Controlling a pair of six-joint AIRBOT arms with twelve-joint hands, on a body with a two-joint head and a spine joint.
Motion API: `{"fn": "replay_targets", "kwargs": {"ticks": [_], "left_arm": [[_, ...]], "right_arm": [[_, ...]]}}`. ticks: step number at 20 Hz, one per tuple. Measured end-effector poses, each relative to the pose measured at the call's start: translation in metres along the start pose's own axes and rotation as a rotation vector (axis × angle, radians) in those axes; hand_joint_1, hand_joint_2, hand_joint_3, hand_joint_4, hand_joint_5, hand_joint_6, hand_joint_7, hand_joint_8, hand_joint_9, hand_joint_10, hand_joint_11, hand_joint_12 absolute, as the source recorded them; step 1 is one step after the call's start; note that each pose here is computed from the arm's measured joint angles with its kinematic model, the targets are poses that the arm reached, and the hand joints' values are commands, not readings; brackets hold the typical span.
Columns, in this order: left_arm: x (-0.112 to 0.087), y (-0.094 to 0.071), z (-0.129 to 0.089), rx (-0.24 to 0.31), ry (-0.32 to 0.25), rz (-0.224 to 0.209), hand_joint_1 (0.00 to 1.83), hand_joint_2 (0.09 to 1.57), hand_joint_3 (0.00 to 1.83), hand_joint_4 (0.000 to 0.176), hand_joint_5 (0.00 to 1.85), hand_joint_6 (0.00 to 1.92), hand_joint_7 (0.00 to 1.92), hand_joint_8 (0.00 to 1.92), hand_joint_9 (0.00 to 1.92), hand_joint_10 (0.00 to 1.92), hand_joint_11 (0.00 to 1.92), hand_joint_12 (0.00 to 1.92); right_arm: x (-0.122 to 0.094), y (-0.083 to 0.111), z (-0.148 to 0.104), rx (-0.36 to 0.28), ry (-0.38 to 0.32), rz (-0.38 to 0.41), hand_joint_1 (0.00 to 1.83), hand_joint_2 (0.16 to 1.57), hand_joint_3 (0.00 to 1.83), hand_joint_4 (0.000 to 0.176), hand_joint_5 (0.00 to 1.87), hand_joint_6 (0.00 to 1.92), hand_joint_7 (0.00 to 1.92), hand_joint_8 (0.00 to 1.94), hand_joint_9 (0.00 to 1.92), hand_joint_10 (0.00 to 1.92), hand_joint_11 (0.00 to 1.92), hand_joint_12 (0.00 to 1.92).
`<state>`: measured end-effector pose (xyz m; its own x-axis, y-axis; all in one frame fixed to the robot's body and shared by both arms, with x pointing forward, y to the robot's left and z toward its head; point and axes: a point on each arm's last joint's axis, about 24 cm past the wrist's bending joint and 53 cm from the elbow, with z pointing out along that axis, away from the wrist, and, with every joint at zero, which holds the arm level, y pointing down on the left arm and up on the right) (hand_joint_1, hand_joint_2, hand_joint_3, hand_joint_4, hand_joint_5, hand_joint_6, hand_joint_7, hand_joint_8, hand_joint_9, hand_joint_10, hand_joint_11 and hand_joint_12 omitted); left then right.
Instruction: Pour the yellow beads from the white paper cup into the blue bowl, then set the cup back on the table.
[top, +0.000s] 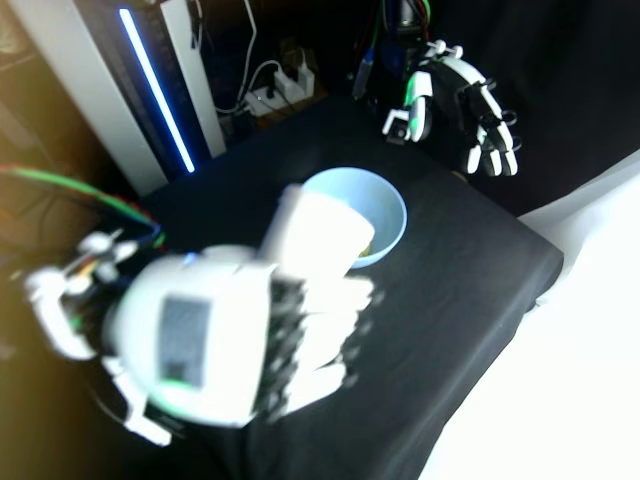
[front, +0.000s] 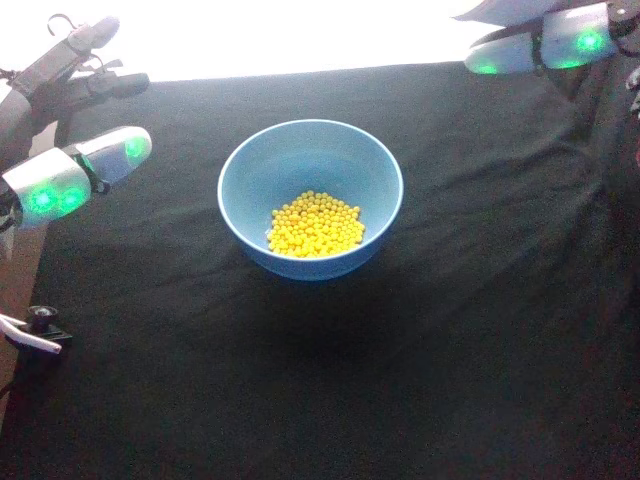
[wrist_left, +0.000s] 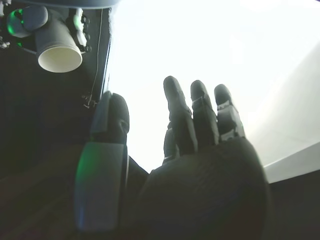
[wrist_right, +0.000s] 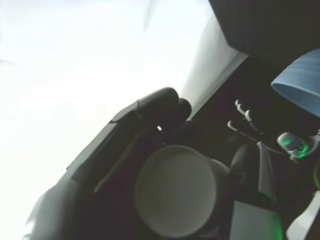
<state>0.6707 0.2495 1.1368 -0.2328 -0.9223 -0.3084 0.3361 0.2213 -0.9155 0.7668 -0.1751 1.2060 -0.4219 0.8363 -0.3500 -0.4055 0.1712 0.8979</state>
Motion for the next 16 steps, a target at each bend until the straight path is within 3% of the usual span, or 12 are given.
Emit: {"fn": "replay_targets", "kwargs": {"ticks": [3,8,12,16], "left_arm": [[0.000,0.000,-0.001,-0.002,-0.002,-0.002,0.90,1.18,0.01,0.003,0.22,0.00,0.70,0.01,0.38,0.01,0.00,0.25],[-0.001,0.000,-0.001,0.002,-0.012,-0.007,0.91,1.18,0.00,0.000,0.22,0.00,0.71,0.00,0.40,0.00,0.00,0.37],[-0.001,0.000,-0.001,0.004,-0.017,-0.010,0.91,1.19,0.00,0.000,0.19,0.00,0.71,0.00,0.40,0.00,0.00,0.45],[-0.001,0.000,-0.001,0.008,-0.020,-0.014,0.88,1.19,0.00,0.000,0.20,0.01,0.70,0.00,0.37,0.00,0.00,0.36]], "right_arm": [[-0.011,-0.009,-0.012,0.001,-0.053,0.044,1.23,1.16,0.00,0.000,0.78,1.37,1.06,0.79,1.36,0.05,1.10,0.55],[-0.029,-0.022,-0.031,0.005,-0.148,0.114,1.22,1.16,0.00,0.000,0.74,1.32,1.04,0.92,1.37,0.01,1.10,0.50],[-0.044,-0.028,-0.049,-0.017,-0.233,0.160,1.23,1.21,0.00,0.000,0.64,1.36,0.97,1.13,1.36,0.00,0.99,0.76],[-0.060,-0.039,-0.069,-0.030,-0.336,0.209,1.23,1.19,0.00,0.000,0.67,1.34,1.01,1.06,1.38,0.01,1.00,0.81]]}}
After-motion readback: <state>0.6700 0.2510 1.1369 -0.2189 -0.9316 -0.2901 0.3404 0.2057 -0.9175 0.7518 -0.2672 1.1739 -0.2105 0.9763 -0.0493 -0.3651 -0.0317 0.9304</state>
